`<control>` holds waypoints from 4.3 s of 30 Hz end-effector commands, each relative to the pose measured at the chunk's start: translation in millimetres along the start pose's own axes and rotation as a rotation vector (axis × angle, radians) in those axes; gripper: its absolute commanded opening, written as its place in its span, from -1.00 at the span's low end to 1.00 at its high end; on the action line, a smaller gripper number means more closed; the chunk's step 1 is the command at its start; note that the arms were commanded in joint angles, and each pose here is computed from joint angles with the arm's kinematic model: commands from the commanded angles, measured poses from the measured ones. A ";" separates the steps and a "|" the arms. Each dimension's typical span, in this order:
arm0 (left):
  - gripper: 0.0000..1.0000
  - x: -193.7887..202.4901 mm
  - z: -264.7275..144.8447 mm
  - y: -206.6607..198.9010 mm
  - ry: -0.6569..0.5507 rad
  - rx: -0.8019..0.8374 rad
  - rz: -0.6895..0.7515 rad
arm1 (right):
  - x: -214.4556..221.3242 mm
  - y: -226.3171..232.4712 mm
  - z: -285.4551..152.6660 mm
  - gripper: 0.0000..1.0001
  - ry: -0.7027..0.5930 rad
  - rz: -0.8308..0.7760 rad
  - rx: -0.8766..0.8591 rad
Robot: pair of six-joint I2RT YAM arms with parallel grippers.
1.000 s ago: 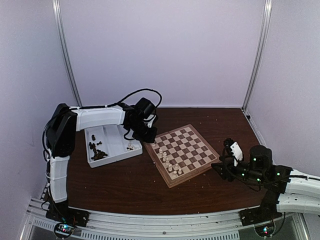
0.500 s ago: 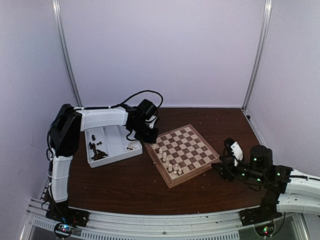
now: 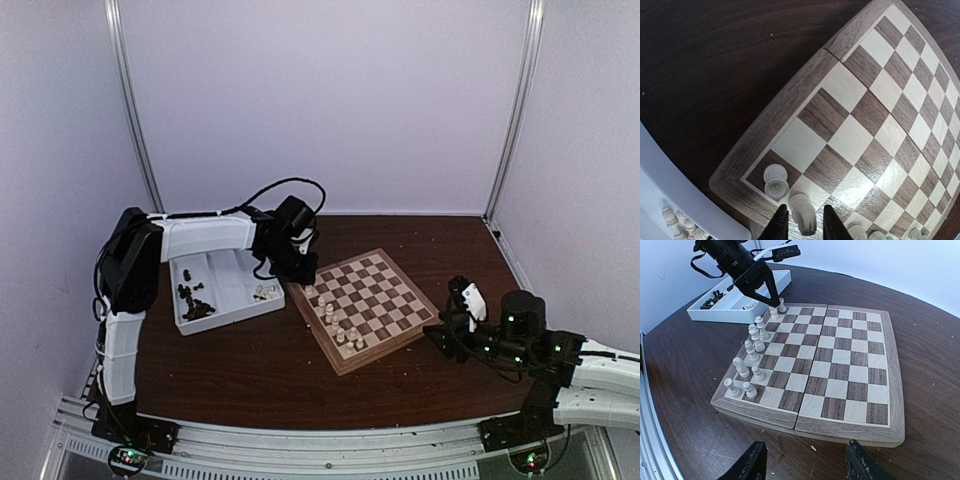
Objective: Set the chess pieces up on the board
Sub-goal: Place the chess piece on the chessboard, then pick up the chess piece from the storage box.
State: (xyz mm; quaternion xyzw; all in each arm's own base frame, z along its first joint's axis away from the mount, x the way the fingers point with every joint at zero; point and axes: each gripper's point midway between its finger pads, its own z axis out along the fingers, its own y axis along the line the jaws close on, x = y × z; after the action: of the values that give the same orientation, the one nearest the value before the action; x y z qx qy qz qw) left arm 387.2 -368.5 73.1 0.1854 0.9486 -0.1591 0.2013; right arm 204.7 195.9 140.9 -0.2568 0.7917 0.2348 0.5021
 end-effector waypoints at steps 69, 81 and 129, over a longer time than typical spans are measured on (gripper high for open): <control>-0.62 18.2 -79.4 101.4 0.054 -0.139 0.254 | -4.9 0.3 -2.6 0.12 -0.036 -0.003 -0.005; -0.51 9.6 -38.0 106.4 0.082 -0.137 0.374 | -5.4 -0.1 -2.9 0.12 -0.038 -0.002 -0.003; -0.74 -21.8 -96.0 90.4 -0.104 -0.116 0.016 | -25.4 6.4 -0.1 0.14 -0.022 0.014 -0.022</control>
State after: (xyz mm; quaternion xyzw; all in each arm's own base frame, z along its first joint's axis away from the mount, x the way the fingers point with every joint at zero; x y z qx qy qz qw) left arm 416.0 -253.2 98.4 0.2722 0.9360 -0.0526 0.2168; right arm 204.4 196.3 138.1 -0.2587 0.7948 0.2338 0.4966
